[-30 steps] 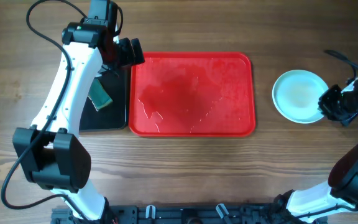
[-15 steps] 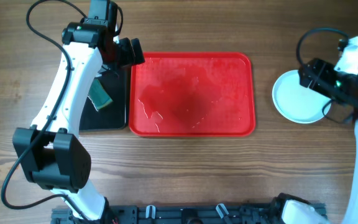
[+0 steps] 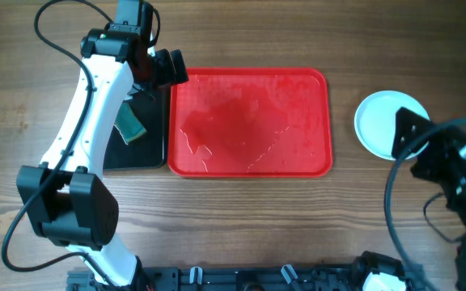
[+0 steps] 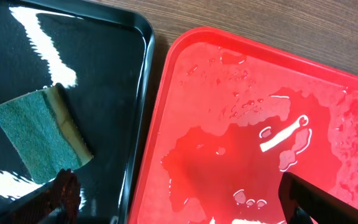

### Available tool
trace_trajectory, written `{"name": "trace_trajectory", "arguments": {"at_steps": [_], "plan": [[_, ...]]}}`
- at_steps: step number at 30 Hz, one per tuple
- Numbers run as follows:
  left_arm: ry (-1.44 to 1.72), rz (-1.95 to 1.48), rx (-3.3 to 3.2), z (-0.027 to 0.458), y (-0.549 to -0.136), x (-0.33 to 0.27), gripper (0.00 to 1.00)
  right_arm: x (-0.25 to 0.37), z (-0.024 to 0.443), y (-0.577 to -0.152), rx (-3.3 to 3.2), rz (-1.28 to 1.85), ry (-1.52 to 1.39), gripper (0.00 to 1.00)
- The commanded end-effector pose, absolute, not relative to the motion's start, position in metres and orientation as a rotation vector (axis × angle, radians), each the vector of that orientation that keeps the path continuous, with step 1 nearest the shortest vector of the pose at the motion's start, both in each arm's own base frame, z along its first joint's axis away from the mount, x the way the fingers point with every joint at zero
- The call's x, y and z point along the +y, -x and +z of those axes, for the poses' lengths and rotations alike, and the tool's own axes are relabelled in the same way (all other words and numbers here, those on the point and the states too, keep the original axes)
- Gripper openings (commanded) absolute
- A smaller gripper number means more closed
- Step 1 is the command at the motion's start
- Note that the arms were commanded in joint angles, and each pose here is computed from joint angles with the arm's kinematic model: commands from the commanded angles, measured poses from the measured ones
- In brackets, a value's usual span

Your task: Clean dirty plates on tray and stack at the side

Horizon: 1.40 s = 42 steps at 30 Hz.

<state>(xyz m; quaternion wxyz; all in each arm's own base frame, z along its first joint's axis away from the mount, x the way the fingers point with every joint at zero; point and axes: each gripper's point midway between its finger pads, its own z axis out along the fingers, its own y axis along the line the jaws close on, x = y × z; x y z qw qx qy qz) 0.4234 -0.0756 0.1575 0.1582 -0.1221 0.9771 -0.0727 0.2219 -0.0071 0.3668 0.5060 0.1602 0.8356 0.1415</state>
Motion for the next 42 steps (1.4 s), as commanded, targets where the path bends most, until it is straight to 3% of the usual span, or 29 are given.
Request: {"name": "trace_trajectory", "arguments": {"at_steps": [1,20,42], "plan": [[0.345,-0.231,2.783,0.162,-0.425,-0.08,1.0,-0.008,0.359,-0.211,2.044,0.349,-0.466,0.99],[0.345,-0.231,2.783,0.162,-0.425,-0.08,1.0,0.017,0.367,-0.207,1.882,0.218,-0.046,1.0],[0.345,-0.231,2.783,0.162,-0.425,-0.08,1.0,0.031,0.212,-0.237,1.515,0.323,-0.036,1.0]]}}
